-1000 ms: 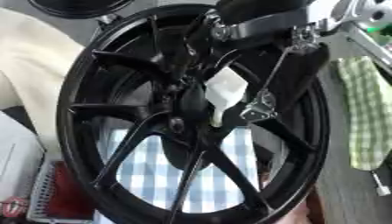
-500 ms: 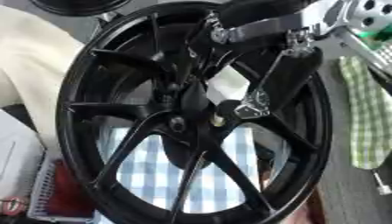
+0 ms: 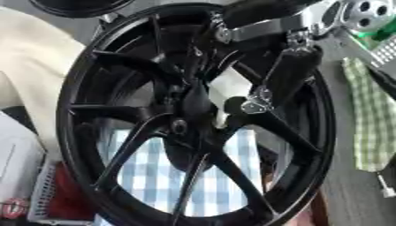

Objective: Pull the pin out of the wheel hub.

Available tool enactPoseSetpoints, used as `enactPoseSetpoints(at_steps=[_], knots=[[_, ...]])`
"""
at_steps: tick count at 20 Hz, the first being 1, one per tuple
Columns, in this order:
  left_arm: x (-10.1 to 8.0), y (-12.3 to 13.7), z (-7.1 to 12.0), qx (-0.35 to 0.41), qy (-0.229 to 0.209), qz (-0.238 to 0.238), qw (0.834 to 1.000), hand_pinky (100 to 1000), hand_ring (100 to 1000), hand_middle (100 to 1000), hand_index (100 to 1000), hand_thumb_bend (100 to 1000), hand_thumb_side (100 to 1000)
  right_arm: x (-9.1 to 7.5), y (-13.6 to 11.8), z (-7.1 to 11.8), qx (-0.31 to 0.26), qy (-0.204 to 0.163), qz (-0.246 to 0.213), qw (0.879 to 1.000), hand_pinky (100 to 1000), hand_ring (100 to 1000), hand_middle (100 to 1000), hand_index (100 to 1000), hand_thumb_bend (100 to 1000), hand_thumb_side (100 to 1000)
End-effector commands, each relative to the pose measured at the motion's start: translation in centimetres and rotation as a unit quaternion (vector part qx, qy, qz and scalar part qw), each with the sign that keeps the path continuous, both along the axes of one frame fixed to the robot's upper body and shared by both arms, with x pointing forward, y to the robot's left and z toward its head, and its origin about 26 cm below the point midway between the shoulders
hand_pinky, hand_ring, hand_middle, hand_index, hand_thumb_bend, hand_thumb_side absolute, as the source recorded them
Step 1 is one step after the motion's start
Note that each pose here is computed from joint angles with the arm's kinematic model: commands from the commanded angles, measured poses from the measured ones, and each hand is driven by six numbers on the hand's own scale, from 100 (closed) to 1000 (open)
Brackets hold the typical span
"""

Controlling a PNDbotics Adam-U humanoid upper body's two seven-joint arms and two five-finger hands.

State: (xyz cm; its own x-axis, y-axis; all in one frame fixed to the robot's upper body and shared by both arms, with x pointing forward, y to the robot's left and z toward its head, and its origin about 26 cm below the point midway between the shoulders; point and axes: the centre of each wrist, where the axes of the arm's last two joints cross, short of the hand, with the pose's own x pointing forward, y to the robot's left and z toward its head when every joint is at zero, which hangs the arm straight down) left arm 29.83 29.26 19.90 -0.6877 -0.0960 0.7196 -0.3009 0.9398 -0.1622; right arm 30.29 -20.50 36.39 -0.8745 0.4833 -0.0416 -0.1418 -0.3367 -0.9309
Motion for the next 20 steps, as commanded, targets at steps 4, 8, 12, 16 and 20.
enactPoseSetpoints(at_steps=[4, 8, 12, 16, 20], knots=[[-0.2, -0.2, 0.8, 0.005, -0.013, -0.006, 1.000, 811, 754, 612, 785, 249, 710, 0.2, -0.5, 0.5, 0.004, 0.012, 0.006, 1.000, 899, 865, 822, 860, 500, 288], [-0.2, -0.2, 0.8, 0.004, -0.012, -0.007, 1.000, 811, 753, 611, 785, 248, 708, 0.8, -0.9, 0.6, 0.004, 0.002, -0.007, 1.000, 899, 867, 812, 847, 493, 230], [-0.2, -0.3, 0.8, 0.004, -0.013, -0.007, 1.000, 811, 754, 611, 785, 246, 710, 1.5, -1.3, 0.3, 0.008, -0.003, -0.018, 1.000, 894, 860, 797, 828, 426, 193], [-0.2, -0.3, 0.8, 0.003, -0.013, -0.008, 1.000, 812, 754, 612, 785, 244, 712, 1.8, -1.4, 0.1, 0.006, -0.012, -0.026, 1.000, 892, 857, 788, 820, 416, 147], [-0.2, -0.4, 0.8, 0.002, -0.011, -0.008, 1.000, 812, 754, 612, 785, 242, 715, 2.1, -1.5, -0.1, 0.003, -0.012, -0.030, 0.999, 890, 853, 771, 806, 388, 144]])
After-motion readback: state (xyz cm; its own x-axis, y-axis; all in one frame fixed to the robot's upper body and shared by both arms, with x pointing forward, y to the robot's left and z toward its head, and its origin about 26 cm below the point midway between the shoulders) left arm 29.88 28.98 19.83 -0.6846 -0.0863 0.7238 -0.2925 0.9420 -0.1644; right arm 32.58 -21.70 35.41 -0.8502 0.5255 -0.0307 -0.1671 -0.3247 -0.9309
